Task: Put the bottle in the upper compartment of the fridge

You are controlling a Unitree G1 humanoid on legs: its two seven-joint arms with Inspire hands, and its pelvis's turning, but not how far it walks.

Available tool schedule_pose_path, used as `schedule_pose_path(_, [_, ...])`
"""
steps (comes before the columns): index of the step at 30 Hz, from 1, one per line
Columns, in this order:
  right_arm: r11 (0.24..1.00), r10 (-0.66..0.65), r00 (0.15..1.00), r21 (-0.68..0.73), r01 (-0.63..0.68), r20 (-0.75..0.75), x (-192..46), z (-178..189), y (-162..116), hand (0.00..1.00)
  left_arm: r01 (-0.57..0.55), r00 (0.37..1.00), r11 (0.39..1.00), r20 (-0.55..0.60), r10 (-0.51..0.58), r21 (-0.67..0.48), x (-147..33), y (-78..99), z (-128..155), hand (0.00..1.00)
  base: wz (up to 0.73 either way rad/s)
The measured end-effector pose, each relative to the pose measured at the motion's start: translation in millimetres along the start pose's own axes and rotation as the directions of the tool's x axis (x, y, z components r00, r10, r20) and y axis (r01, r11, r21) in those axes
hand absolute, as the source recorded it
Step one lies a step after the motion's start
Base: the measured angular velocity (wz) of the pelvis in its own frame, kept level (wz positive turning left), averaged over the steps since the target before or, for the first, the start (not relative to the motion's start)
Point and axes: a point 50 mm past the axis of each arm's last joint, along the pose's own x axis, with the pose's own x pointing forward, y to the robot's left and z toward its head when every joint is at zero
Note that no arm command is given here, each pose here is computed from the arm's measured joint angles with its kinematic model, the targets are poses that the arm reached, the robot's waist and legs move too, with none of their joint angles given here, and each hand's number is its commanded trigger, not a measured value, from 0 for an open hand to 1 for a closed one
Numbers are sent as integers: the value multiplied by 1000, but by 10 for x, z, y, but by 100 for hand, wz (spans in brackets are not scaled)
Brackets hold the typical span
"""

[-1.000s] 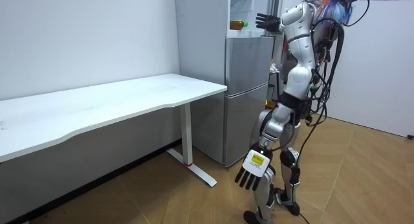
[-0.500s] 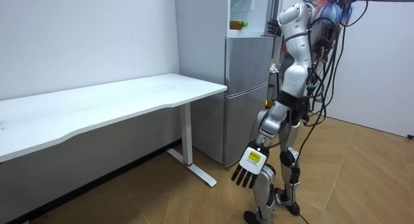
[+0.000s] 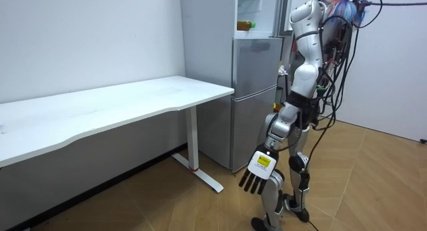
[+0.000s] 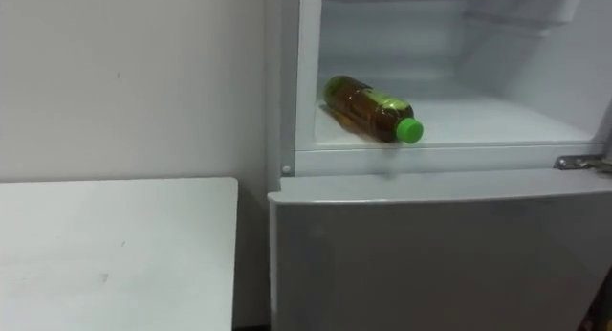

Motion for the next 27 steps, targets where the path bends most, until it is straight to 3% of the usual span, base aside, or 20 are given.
schedule_pose_path(12, [985,-159,983,88,151,89,25,183,-183,0,5,1000,1000,11,-4,-13,1,-9,29,0,-3])
schedule_pose_path(18, [955,-270,959,147,256,84,124,184,-245,0,-34,999,997,15,36,-74,5,41,52,0,-3])
schedule_pose_path(27, [945,-305,944,165,282,129,258,401,-174,0,-42,999,996,8,42,-75,-5,79,19,0,0])
